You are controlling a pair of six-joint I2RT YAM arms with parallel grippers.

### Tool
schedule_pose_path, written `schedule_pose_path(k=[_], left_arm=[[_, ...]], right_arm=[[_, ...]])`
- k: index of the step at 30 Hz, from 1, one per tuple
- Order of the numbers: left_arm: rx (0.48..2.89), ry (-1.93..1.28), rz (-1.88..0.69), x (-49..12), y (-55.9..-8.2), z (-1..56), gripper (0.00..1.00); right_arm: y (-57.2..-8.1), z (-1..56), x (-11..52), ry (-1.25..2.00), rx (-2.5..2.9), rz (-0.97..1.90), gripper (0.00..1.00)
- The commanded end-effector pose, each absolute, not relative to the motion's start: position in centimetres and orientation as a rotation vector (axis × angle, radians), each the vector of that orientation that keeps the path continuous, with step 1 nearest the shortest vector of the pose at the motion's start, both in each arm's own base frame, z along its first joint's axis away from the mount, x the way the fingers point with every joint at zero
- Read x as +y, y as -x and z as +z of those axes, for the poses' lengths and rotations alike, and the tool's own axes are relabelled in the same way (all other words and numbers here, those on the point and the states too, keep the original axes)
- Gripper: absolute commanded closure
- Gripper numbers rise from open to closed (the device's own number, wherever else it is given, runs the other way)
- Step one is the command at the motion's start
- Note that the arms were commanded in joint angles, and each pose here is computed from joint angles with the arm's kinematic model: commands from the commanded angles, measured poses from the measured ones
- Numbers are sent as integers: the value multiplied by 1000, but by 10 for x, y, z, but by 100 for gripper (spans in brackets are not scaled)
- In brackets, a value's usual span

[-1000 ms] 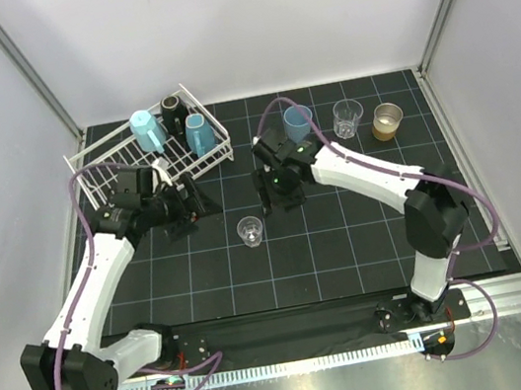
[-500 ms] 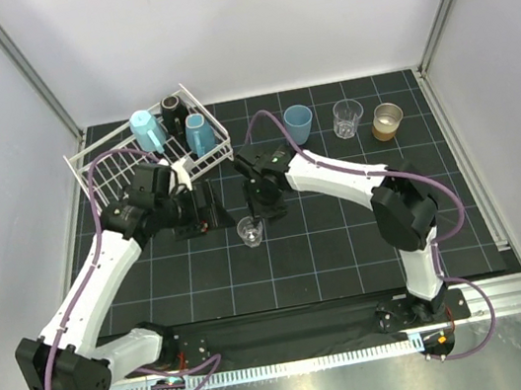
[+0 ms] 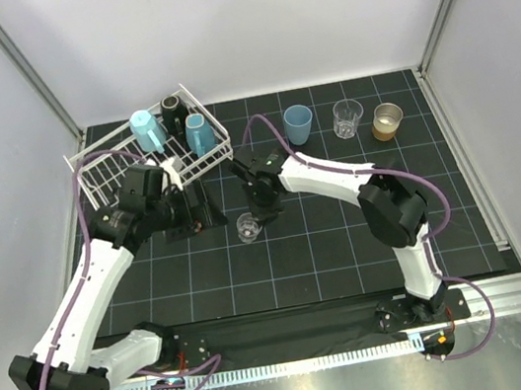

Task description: Load the cups into the dish rack

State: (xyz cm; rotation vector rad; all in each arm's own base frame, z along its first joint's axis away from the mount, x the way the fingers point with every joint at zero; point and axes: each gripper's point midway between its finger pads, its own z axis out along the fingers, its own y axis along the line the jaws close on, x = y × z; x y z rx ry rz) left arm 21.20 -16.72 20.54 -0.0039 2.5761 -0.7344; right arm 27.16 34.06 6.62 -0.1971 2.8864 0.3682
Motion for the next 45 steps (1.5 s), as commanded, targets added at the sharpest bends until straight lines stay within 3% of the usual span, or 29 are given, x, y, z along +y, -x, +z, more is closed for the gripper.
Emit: schedule_pose_path(k=[1, 5, 9, 22, 30, 45], left_arm=[[2472, 108, -775, -172, -229, 244, 10], [2440, 237, -957, -196, -240, 256, 9], [2363, 372, -1320, -234, -248, 284, 9], [2131, 357, -1751, -272, -271, 374, 9], [2011, 409, -1941, -278, -272, 392, 8], [1941, 497, -2034, -293, -269, 397, 13]], right_arm=[[-277, 98, 334, 309, 2768, 422, 96], [-284, 134, 323, 348, 2647, 497, 96], [-289, 189, 298, 307, 2455, 655, 96], [-283, 348, 242, 159, 1734, 812, 96], [-275, 378, 233, 128, 1620, 850, 96], [-267, 391, 257, 198, 1541, 1000, 96]])
